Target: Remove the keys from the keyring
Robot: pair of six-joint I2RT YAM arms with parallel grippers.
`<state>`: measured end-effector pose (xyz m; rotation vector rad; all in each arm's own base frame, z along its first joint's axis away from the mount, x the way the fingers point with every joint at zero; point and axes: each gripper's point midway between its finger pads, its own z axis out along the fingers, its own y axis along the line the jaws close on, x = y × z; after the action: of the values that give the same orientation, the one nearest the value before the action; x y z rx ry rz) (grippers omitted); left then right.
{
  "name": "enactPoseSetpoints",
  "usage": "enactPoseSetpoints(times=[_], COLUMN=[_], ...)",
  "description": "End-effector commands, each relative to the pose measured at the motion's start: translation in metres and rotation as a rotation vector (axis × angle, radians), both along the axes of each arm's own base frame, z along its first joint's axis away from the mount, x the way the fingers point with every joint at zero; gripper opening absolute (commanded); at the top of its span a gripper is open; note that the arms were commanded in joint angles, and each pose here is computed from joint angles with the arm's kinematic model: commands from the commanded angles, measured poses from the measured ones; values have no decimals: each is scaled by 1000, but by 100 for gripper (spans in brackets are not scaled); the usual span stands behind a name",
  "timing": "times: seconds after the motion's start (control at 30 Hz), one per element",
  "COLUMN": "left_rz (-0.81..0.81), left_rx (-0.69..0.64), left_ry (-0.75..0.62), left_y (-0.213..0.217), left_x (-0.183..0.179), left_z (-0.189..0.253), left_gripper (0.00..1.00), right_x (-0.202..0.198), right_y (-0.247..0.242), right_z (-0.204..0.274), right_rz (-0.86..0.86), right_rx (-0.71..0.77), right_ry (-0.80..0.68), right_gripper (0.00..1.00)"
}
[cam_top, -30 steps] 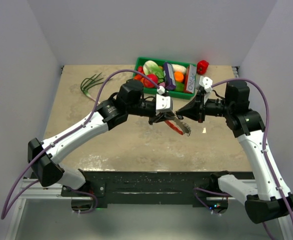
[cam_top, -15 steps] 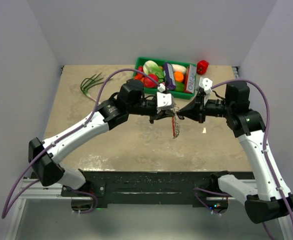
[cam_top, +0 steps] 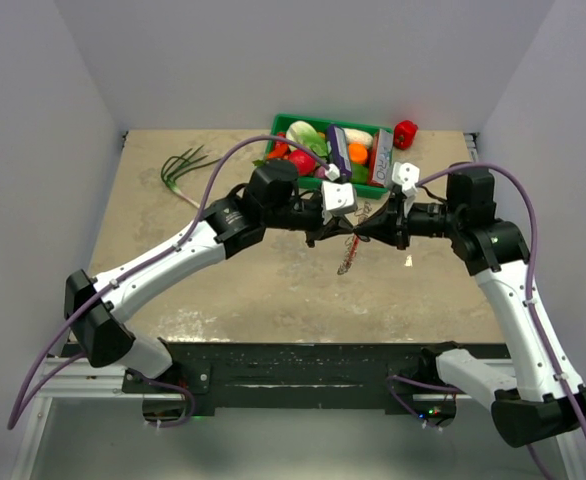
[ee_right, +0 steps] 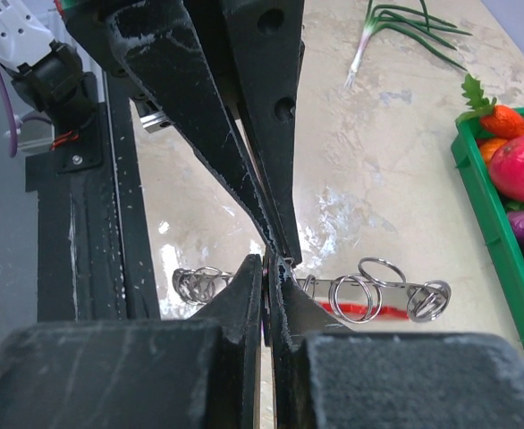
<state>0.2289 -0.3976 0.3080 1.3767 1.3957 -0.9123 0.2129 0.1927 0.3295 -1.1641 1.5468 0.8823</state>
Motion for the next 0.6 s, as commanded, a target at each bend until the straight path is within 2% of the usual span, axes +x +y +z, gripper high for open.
enactPoseSetpoints(times=[0.0,0.13,0.27,0.33,0.57], left_rz=[21,23,6,8,20], left_rx=[-56,-54,-53,-51,-55], left_ry=[-65,-67,-65,-61,-83], left_y=[-9,-9,-9,-8,-1], left_x=[5,4,0,0,-1], left_z=[30,32,31,28,31], left_gripper=[0,0,0,9,21], right_x=[-11,-9,-12,-11,-7], right_y=[7,6,6,6,4], right_z=[11,3,14,21,31], right_rz=[44,37,30,21,-7], right_rx=[7,-20,2,14,13], right_ry=[-25,-29,-53,-66,-83], right_gripper=[0,0,0,0,0])
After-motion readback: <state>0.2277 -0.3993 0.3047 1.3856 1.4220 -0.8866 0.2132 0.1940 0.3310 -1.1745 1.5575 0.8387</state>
